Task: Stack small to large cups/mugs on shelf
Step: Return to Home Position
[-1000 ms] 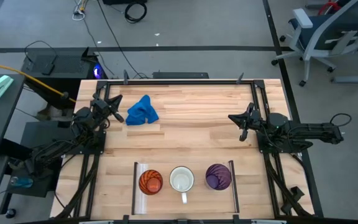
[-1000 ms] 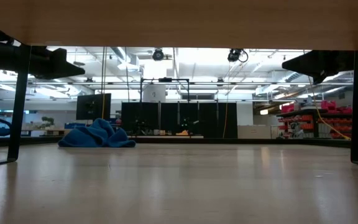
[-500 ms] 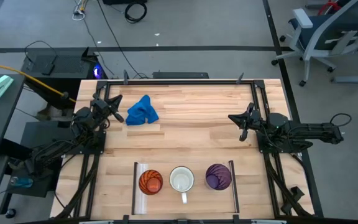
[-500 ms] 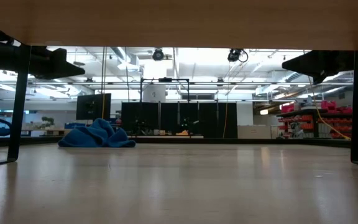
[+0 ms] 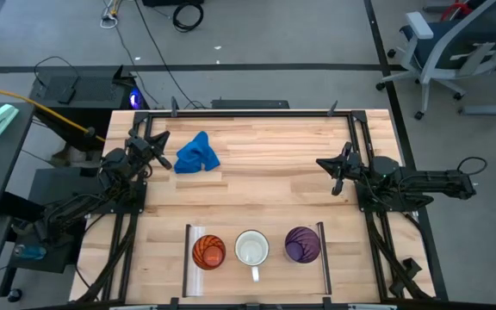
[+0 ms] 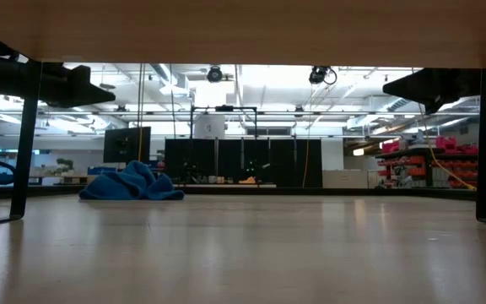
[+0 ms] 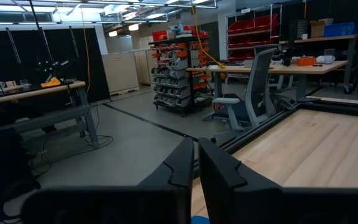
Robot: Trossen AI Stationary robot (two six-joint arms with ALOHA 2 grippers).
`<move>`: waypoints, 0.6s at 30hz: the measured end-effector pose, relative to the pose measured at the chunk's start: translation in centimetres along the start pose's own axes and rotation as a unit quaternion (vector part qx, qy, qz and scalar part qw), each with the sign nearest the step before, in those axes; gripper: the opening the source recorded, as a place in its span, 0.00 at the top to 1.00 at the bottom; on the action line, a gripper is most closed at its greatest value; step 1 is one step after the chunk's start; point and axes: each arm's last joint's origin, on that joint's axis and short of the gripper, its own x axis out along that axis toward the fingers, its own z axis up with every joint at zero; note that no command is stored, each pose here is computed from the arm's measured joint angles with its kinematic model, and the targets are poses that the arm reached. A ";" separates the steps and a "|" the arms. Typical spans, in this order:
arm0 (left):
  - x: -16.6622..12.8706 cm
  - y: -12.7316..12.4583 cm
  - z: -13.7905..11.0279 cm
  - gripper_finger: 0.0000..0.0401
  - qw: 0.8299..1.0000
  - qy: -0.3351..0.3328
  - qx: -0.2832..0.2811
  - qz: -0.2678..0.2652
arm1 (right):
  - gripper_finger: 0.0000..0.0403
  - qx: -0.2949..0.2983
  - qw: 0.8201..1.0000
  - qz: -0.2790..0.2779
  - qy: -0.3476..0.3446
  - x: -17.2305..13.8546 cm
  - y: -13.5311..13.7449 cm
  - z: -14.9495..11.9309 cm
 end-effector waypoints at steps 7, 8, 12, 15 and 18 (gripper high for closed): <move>0.0 0.0 0.0 0.94 1.000 0.000 0.000 0.000 | 0.96 0.000 1.000 0.000 0.000 0.0 0.0 0.0; 0.0 0.0 0.0 0.94 1.000 0.000 0.000 0.000 | 0.96 0.000 1.000 0.000 0.000 0.0 0.0 0.0; 0.0 0.0 0.0 0.93 1.000 0.000 0.000 0.000 | 0.96 0.000 1.000 0.000 0.000 0.0 0.0 0.0; 0.0 0.0 0.0 0.91 1.000 0.000 0.000 0.000 | 0.96 0.000 1.000 0.000 0.000 0.0 0.0 0.0; 0.0 0.0 0.0 0.91 1.000 0.000 0.000 0.000 | 0.96 0.000 1.000 0.000 0.000 0.0 0.0 0.0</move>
